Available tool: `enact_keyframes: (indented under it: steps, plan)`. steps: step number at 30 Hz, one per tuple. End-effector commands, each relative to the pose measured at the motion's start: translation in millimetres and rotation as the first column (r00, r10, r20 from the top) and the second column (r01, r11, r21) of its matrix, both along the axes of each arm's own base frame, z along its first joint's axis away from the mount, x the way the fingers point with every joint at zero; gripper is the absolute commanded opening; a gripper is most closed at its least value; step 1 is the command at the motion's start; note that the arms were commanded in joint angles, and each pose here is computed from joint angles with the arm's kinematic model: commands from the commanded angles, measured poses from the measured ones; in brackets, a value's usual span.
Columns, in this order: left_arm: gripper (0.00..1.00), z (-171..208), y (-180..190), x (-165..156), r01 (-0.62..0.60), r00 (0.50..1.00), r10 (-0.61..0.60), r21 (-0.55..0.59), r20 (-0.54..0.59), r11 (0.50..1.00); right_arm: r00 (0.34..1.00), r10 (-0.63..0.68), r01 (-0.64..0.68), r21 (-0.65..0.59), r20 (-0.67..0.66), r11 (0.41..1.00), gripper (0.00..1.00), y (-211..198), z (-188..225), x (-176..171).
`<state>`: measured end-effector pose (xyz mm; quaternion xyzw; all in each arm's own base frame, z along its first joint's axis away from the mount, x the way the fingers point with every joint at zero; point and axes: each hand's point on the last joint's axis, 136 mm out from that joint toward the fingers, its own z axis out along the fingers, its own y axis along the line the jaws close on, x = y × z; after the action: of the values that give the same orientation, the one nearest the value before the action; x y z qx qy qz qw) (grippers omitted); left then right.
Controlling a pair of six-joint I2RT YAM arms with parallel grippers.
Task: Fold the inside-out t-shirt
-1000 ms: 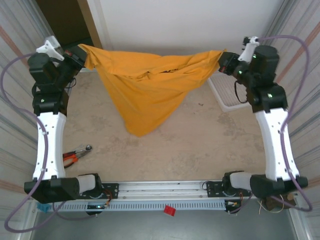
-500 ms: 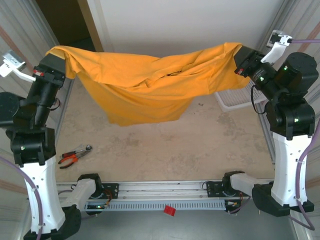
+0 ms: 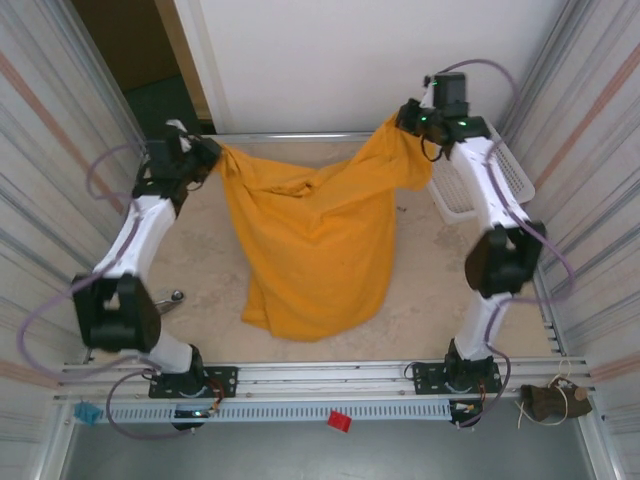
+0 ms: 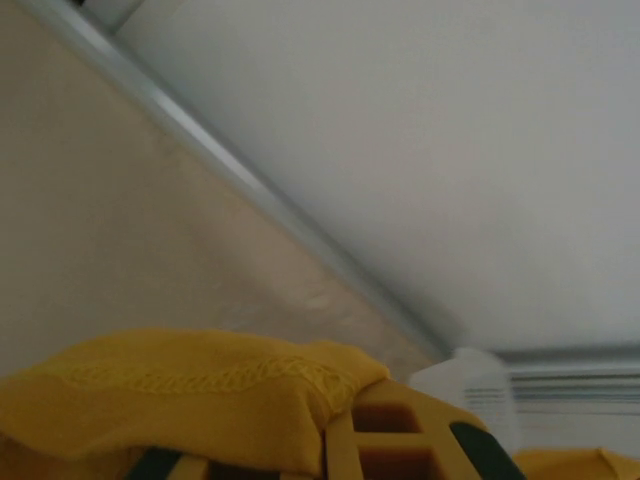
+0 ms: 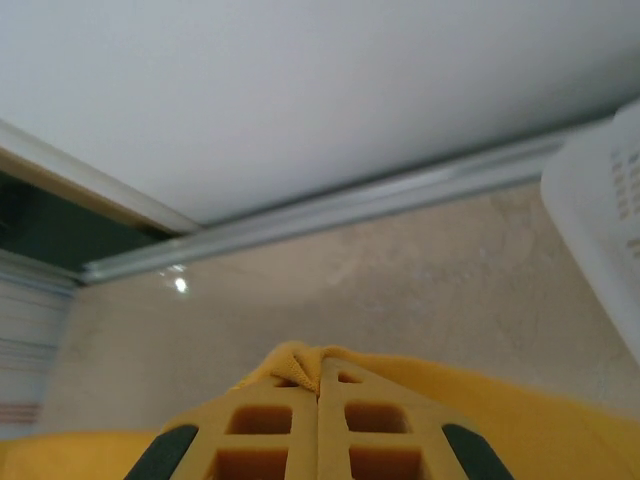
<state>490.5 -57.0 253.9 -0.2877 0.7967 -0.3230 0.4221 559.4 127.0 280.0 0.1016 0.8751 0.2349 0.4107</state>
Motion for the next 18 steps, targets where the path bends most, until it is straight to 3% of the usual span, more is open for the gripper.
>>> enact_keyframes:
  steps: [1,2,4,6,8,12,18]
  plan:
    - [0.17,26.6,3.8,38.1,0.017,0.991,-0.034,0.129,0.131,0.991,0.996,0.025,-0.018,-0.089,0.081,0.996,0.00,17.4,11.0,31.4]
    - [0.27,20.0,4.2,50.9,0.030,0.991,-0.048,0.144,0.125,0.989,0.997,0.029,-0.020,-0.122,0.074,0.992,0.00,20.8,1.5,44.1]
    - [0.54,17.8,3.4,69.2,0.076,0.987,-0.094,0.138,0.133,0.988,0.997,0.051,-0.040,-0.176,0.059,0.984,0.00,25.4,-9.7,58.7]
    - [0.66,23.2,3.3,72.7,0.113,0.982,-0.129,0.123,0.135,0.986,0.999,0.038,-0.032,-0.173,0.033,0.984,0.49,21.7,-9.1,54.1]
    - [0.76,31.8,5.5,59.4,0.115,0.980,-0.134,0.137,0.144,0.984,0.998,0.061,-0.058,-0.158,0.012,0.986,0.64,27.0,1.1,32.1]
    - [0.80,22.9,5.1,-3.0,0.114,0.991,-0.123,0.134,0.057,0.984,0.996,0.087,-0.088,-0.172,-0.011,0.981,0.69,37.3,7.8,-47.0]
    - [0.80,-52.4,-31.8,-140.4,0.213,0.960,-0.168,0.196,-0.223,0.957,0.986,0.020,-0.038,-0.107,-0.165,0.993,0.74,7.6,-65.4,-162.2]
